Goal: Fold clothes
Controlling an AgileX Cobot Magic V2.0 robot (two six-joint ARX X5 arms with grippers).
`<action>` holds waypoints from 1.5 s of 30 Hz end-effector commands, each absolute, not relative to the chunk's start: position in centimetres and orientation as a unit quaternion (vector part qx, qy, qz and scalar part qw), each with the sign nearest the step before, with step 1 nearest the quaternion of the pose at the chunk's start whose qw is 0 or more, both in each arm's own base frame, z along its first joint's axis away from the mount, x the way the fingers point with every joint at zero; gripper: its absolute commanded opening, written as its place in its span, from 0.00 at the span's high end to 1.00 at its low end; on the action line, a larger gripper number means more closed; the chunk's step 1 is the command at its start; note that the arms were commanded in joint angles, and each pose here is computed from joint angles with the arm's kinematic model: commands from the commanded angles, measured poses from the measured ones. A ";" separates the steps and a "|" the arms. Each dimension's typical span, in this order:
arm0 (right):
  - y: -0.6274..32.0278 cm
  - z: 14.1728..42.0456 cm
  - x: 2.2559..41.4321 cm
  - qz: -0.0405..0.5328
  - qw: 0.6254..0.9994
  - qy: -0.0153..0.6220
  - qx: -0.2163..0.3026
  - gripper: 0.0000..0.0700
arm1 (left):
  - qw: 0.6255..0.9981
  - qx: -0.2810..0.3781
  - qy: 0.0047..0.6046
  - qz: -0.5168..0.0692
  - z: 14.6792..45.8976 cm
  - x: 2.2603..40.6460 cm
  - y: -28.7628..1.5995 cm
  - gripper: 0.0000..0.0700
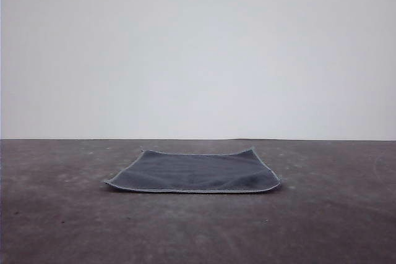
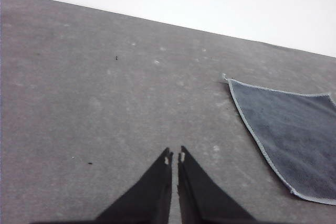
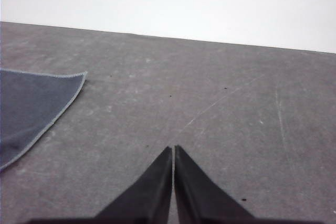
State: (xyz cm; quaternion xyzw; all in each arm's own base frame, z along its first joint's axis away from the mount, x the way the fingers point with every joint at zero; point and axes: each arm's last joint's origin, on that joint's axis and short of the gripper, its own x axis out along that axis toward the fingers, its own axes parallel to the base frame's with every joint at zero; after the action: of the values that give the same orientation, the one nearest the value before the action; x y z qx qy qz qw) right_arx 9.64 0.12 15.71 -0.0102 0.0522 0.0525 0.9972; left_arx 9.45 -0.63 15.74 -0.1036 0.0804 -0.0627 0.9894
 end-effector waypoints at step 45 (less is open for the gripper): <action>0.9 30.1 23.9 0.185 0.939 0.277 0.091 1.00 | 0.946 -0.093 0.250 -0.184 30.7 25.6 -2.3 0.99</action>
State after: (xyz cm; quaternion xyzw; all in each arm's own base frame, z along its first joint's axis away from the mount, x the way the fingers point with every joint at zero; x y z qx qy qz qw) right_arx 23.35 0.78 30.39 0.0960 0.2696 0.1805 0.9410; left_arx 25.12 -2.10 30.50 -0.1019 0.2538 -0.1703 0.9467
